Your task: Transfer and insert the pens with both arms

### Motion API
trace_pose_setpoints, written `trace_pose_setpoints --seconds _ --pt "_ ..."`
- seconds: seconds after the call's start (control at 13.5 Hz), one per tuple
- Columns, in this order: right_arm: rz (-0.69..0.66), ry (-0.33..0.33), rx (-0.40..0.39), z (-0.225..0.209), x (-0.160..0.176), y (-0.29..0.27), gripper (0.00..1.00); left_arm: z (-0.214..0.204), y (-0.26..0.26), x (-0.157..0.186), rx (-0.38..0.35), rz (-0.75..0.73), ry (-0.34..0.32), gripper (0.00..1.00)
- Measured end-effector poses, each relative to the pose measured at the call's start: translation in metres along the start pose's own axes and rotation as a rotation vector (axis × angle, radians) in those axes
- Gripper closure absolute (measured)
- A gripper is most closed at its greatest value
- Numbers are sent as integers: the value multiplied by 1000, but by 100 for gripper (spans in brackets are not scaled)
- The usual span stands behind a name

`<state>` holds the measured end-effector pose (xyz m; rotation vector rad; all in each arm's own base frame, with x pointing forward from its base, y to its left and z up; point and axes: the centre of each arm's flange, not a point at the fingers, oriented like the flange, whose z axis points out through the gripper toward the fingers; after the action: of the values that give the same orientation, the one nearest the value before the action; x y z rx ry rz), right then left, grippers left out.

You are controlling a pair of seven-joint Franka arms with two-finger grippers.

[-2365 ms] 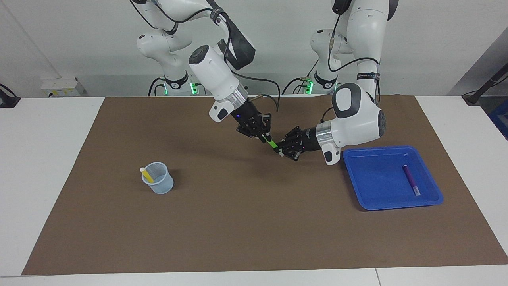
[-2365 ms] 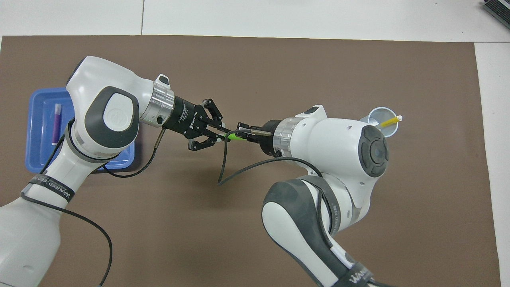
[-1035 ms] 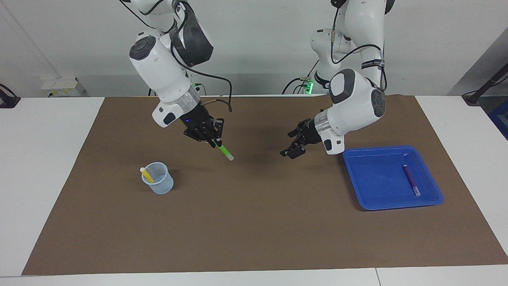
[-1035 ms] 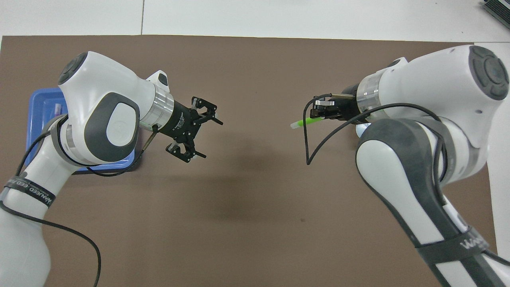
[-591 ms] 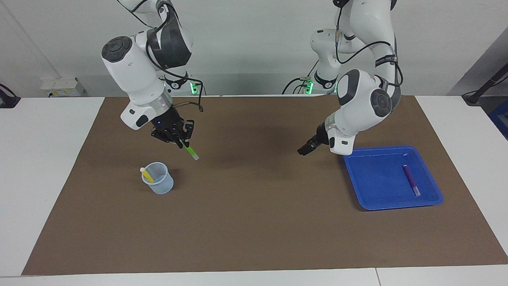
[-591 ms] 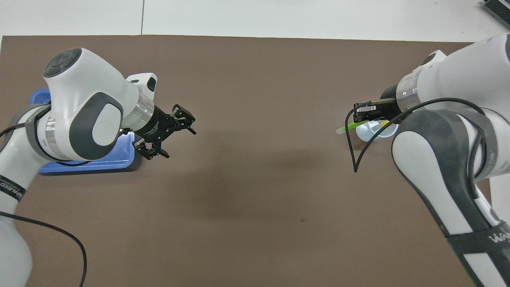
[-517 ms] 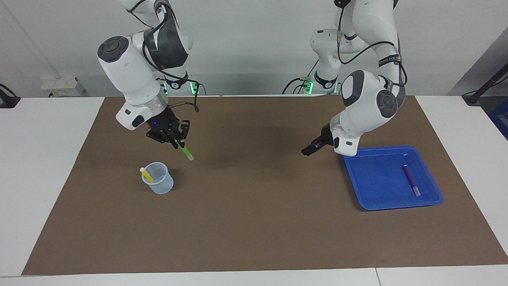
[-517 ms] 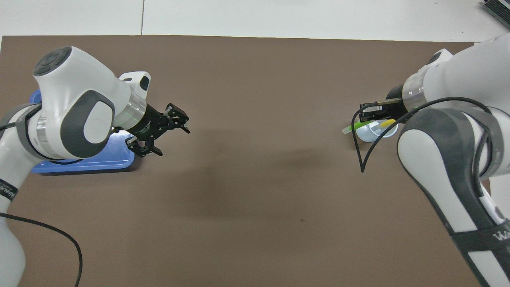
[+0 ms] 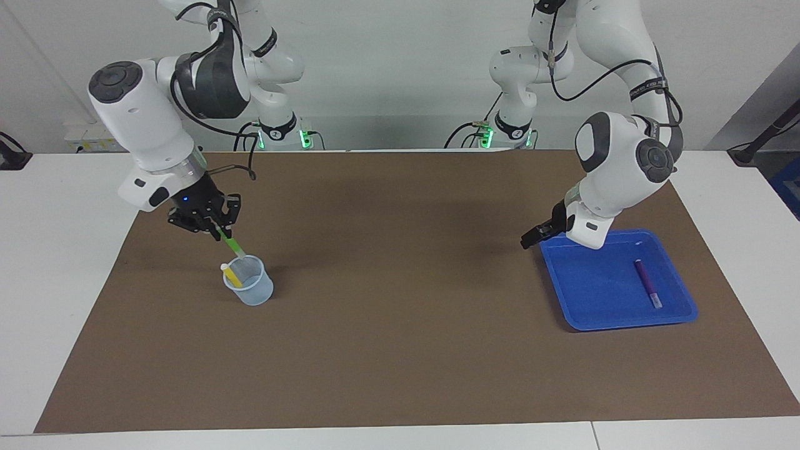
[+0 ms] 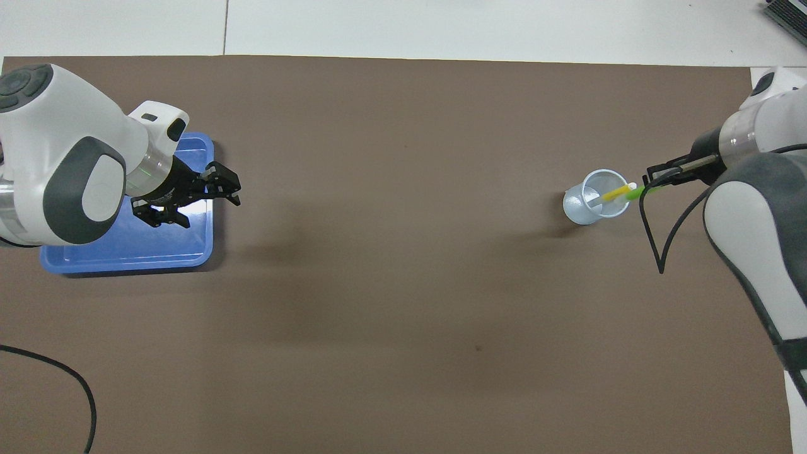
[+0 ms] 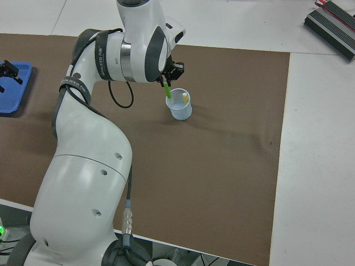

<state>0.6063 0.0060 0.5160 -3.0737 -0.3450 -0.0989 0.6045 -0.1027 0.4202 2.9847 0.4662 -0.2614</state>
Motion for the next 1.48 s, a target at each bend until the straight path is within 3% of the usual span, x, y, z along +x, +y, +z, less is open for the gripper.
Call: trace_pose_setpoints --seconds 0.37,0.67,0.81,1.18,1.26,1.48 --pt "-15 27 -4 23 13 -5 82 -13 -50 40 -22 256 188 0" --pt "-13 42 -8 66 14 -3 82 -6 -88 65 29 324 294 0" --pt "-11 36 -7 79 11 -3 67 -1 -117 82 49 333 321 0" --pt "-2 28 -5 75 9 -3 6 15 -166 112 50 287 323 0" --pt "0 18 -3 68 8 -4 0 16 -170 118 60 289 328 0" --pt "11 -7 1 29 -1 -10 0 23 -186 140 98 293 338 0"
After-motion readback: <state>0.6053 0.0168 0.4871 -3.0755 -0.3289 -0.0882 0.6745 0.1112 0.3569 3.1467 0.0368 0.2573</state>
